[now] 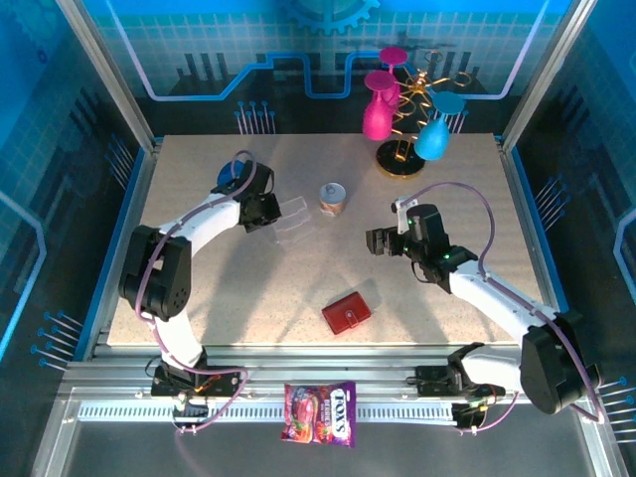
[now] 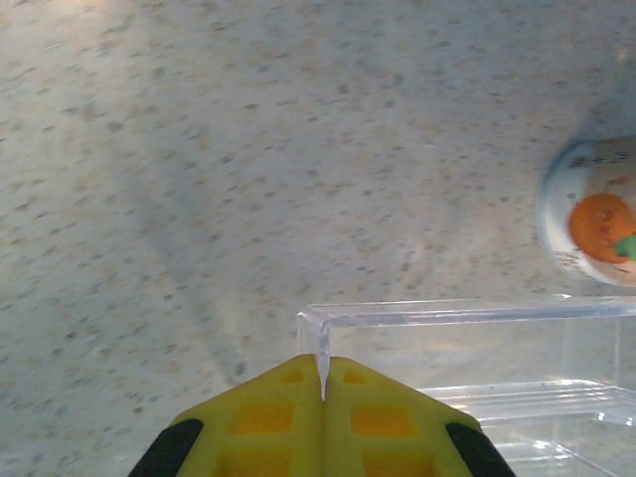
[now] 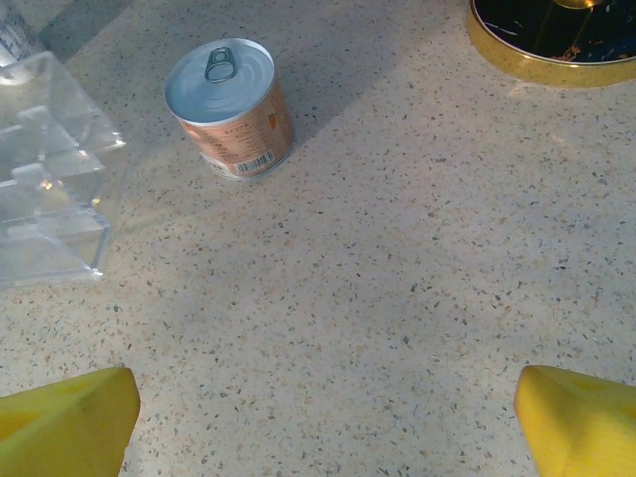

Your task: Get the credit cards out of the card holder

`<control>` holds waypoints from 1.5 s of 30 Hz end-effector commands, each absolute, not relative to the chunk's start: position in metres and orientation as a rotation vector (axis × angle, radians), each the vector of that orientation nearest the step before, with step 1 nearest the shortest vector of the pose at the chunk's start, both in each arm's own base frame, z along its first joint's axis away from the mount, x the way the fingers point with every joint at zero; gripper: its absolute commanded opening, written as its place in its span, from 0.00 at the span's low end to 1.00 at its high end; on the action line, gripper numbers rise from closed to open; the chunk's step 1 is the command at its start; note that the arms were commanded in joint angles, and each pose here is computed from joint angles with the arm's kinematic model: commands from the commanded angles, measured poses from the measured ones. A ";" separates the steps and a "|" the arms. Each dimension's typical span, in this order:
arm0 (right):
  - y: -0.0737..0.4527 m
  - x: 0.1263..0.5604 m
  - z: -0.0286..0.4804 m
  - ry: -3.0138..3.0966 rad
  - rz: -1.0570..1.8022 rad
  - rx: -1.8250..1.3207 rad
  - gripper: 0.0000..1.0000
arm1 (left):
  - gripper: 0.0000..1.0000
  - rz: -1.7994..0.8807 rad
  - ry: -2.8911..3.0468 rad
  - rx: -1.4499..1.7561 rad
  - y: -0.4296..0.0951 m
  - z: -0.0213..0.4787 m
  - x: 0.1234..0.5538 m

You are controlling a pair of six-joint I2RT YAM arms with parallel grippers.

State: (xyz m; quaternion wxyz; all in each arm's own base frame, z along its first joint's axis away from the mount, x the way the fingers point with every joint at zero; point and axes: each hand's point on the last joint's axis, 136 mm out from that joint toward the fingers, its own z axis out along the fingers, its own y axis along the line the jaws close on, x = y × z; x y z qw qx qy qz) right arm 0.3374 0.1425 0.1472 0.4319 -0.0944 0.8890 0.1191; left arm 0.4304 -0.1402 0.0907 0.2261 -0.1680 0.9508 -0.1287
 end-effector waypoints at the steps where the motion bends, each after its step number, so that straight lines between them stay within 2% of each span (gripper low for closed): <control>1: 0.144 0.336 0.160 2.190 0.296 -0.223 0.98 | 0.03 -0.396 2.650 -0.302 -0.171 0.100 0.434; 10: 0.141 0.333 0.162 2.180 0.289 -0.218 0.98 | 0.02 -0.424 2.697 -0.127 -0.224 0.098 0.438; 18: 0.141 0.332 0.164 2.176 0.293 -0.217 0.98 | 0.02 -0.400 2.745 -0.043 -0.247 0.079 0.439; 24: 0.140 0.332 0.164 2.176 0.286 -0.215 0.98 | 0.03 -0.316 2.740 -0.033 -0.243 0.073 0.442; 29: 0.140 0.332 0.164 2.177 0.287 -0.218 0.98 | 0.11 -0.298 2.734 -0.036 -0.244 0.076 0.441; 45: 0.144 0.331 0.169 2.191 0.311 -0.213 0.99 | 0.20 -0.280 2.705 -0.063 -0.240 0.095 0.439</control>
